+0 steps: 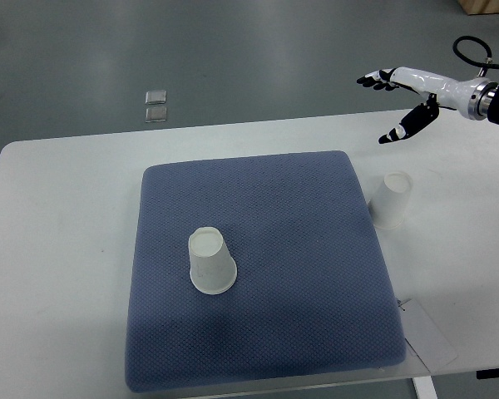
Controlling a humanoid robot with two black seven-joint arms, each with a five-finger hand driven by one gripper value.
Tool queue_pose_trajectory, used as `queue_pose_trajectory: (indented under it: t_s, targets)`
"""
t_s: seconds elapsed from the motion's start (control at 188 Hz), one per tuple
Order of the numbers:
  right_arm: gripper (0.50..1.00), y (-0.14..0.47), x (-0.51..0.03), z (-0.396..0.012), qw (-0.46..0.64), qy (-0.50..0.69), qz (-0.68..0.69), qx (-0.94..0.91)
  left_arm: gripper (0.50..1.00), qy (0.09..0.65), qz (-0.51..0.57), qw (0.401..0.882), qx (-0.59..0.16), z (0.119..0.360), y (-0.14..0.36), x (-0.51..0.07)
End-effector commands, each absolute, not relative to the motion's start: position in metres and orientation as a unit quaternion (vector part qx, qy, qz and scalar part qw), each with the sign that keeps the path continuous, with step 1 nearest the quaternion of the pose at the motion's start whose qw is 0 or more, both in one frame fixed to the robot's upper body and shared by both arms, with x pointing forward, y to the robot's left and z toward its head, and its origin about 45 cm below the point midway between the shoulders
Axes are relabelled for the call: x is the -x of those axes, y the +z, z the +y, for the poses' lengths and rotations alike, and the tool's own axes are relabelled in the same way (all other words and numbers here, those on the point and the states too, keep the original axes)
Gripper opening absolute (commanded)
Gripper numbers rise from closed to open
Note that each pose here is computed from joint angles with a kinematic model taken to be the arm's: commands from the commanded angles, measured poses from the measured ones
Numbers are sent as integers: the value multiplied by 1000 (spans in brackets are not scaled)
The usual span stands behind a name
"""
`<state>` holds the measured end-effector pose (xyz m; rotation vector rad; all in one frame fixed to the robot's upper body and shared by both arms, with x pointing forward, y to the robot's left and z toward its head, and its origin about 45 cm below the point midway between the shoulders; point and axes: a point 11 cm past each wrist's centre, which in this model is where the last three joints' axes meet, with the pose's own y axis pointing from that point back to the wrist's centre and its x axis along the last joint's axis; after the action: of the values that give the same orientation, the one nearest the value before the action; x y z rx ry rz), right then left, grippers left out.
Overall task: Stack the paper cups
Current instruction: 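Swing the right hand over and down toward the upright white cup, then close the right hand fingers around the white paper cup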
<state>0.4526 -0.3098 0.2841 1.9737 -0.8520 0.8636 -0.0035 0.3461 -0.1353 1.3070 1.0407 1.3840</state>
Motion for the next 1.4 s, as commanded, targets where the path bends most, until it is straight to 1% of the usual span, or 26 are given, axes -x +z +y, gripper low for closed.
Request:
queue_pose_trajectory:
  t_s: [0.0, 0.138, 0.298, 0.437, 0.596, 0.846, 1.07, 1.144, 1.171, 1.219, 1.235, 1.336, 1.368, 1.395]
  targets:
    - [930, 275, -446, -305, 425, 358, -300, -775, 1000, 564, 424, 467, -533, 346, -135, 4]
    - [930, 266, -441, -304, 460, 372, -258, -764, 1000, 564, 424, 467, -533, 346, -135, 4]
    - [930, 261, -436, -322, 501, 379, -230, -743, 1000, 564, 425, 467, -533, 346, -135, 4]
    - [930, 248, -430, -327, 525, 383, -203, -732, 1000, 564, 424, 467, -533, 346, -135, 4]
    - [930, 237, -424, -329, 535, 377, -189, -732, 1000, 564, 424, 467, -533, 346, -135, 4]
    - [928, 218, -420, -322, 538, 370, -174, -737, 1000, 564, 424, 467, -533, 346, -135, 4]
    - [917, 203, -419, -317, 540, 365, -171, -739, 1000, 564, 424, 467, -533, 346, -135, 4]
    - [897, 200, -418, -317, 540, 363, -171, -739, 1000, 564, 425, 467, -533, 346, -135, 4]
    - [875, 199, -419, -318, 541, 363, -172, -739, 1000, 564, 424, 467, -533, 346, -135, 4]
    - [852, 200, -420, -319, 543, 364, -173, -737, 1000, 564, 424, 467, -533, 346, -135, 4]
    - [836, 199, -420, -320, 545, 364, -172, -736, 1000, 564, 424, 467, -533, 346, -135, 4]
    - [793, 198, -420, -321, 547, 364, -170, -735, 1000, 564, 425, 466, -533, 346, -135, 4]
    - [760, 197, -419, -321, 548, 363, -169, -734, 1000, 564, 424, 467, -533, 346, -135, 4]
    - [754, 197, -419, -322, 549, 363, -168, -734, 1000, 564, 424, 467, -533, 346, -135, 4]
